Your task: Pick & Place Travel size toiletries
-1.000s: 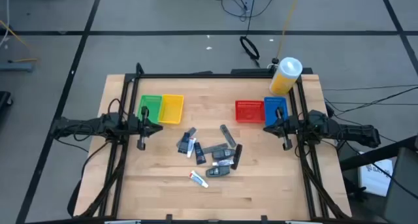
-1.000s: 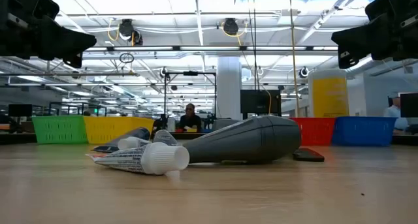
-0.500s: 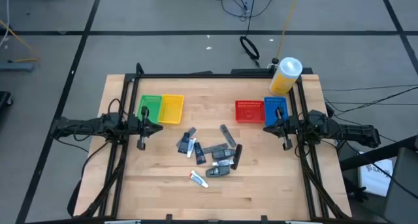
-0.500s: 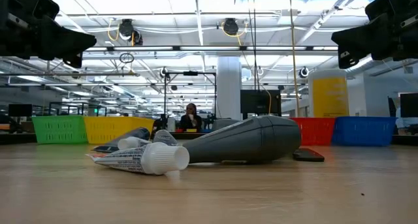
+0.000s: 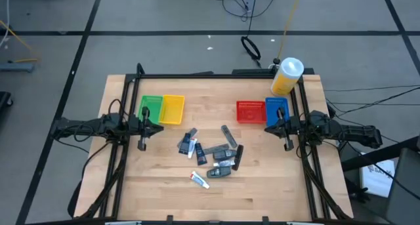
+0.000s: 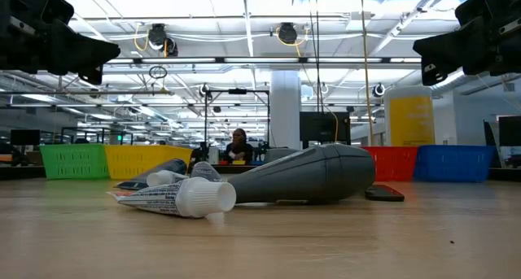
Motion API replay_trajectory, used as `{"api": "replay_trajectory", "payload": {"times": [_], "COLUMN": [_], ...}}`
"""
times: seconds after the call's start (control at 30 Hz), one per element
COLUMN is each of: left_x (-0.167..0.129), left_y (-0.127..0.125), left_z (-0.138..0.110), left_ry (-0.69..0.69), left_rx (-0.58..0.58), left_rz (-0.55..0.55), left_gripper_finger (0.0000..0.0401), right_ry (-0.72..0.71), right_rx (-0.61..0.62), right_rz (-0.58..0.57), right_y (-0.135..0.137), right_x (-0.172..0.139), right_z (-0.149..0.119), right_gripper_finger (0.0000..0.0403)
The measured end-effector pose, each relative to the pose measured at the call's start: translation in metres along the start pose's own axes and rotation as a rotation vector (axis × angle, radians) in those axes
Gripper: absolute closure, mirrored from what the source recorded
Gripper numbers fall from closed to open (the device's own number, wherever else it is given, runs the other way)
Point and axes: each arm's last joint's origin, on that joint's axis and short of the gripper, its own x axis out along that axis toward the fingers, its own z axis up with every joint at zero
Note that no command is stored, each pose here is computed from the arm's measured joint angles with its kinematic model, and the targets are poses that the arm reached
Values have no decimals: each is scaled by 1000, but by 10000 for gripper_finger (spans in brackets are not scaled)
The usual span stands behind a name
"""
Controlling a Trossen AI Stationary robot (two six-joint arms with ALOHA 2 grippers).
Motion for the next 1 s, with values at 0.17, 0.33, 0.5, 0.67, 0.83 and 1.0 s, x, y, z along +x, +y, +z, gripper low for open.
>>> {"api": "replay_trajectory", "payload": {"times": [0.17, 0.33, 0.5, 0.67, 0.83, 1.0], "left_x": [0, 0, 0, 0, 0, 0], "left_y": [0, 0, 0, 0, 0, 0], "left_z": [0, 0, 0, 0, 0, 0], "left_ry": [0, 0, 0, 0, 0, 0], "left_rx": [0, 0, 0, 0, 0, 0], "left_rz": [0, 0, 0, 0, 0, 0], "left_gripper_finger": [377, 377, 377, 377, 377, 377], "right_ry": [0, 0, -7, -44, 10, 48], "right_rx": [0, 0, -3, 100, 230, 264], "right_rz": [0, 0, 0, 25, 176, 287], "right_y": [0, 0, 0, 1, 5, 14], "right_x": [0, 0, 0, 0, 1, 5], "right_z": [0, 0, 1, 4, 2, 0], "right_gripper_finger": [399, 399, 399, 399, 399, 399]}}
